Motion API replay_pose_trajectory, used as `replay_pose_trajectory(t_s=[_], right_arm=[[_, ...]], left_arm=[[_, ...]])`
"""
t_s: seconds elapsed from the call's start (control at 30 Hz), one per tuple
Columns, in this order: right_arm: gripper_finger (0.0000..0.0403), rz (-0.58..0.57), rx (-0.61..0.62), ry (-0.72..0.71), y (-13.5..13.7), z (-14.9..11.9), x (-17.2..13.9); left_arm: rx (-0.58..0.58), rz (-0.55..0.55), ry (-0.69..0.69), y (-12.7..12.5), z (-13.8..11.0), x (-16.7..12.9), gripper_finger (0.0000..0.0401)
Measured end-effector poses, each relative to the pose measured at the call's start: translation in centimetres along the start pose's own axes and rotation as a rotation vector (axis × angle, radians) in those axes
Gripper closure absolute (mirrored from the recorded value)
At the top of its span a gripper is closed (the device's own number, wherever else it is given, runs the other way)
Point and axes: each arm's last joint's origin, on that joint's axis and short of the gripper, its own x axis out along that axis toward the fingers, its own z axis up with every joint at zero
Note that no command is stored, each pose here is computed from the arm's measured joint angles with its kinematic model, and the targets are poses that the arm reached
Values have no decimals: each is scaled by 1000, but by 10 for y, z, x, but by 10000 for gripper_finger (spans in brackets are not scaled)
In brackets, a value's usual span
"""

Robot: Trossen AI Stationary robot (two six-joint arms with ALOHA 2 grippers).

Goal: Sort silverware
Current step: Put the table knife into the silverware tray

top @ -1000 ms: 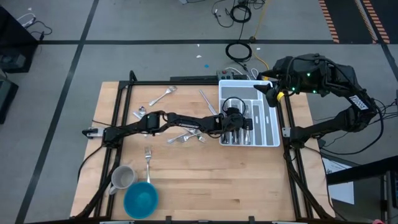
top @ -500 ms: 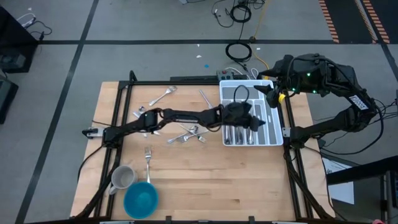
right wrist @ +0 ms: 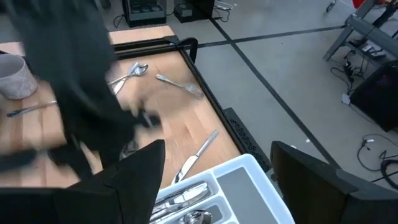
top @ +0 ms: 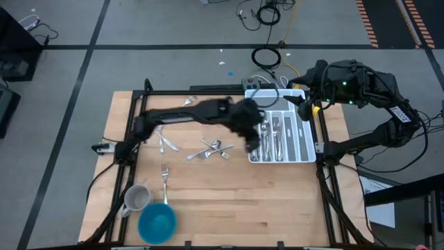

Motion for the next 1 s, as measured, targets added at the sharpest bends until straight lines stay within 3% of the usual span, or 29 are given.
replay_pose_trajectory(t_s=[0.13,0.27,0.5,0.7,0.9,1.0], right_arm=[[117,-5,0,-12,0,1,0],[117,-2,41,-9,0,2,2],[117,-3,50,11,6,9,23],[117,-4,-99,-8,17,24,63],[117,-42,-205,-11,29,36,112],[117,-120,-298,36,34,35,136]], left_arm=[[177,155,35,-26,-10,-87,311],[248,309,16,-48,-30,-164,311],[112,515,-90,-64,-77,-275,311],[3,432,-198,-64,-102,-329,311],[-31,367,-236,-60,-118,-356,311],[-31,355,-254,-58,-121,-365,311]])
